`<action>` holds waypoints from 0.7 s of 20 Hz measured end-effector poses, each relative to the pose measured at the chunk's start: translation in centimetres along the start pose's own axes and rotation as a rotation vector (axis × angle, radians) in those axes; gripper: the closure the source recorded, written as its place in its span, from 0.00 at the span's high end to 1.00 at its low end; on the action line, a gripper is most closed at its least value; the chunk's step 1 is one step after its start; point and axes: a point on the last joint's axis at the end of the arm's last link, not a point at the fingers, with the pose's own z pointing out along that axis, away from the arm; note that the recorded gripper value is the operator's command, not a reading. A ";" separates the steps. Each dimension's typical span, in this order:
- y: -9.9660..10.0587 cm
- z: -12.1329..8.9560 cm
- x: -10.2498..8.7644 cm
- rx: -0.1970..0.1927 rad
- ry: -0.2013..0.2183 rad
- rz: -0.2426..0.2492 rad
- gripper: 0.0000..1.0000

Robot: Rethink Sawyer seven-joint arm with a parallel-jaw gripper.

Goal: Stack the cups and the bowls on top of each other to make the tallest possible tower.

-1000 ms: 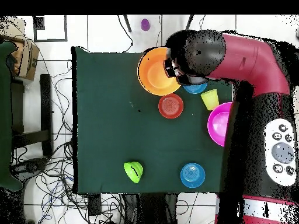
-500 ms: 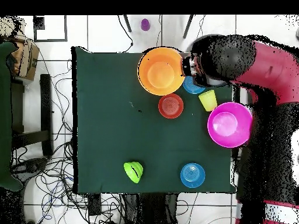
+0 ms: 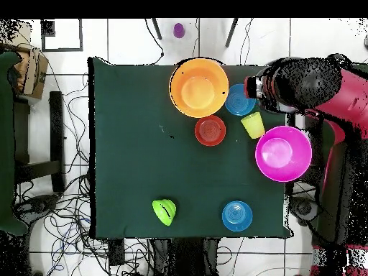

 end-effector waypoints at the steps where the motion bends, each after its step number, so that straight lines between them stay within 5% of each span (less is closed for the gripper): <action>1: 0.0 0.4 0.1 -0.003 0.006 0.000 0.00; 14: 1.0 6.1 1.6 0.009 0.053 -0.030 0.00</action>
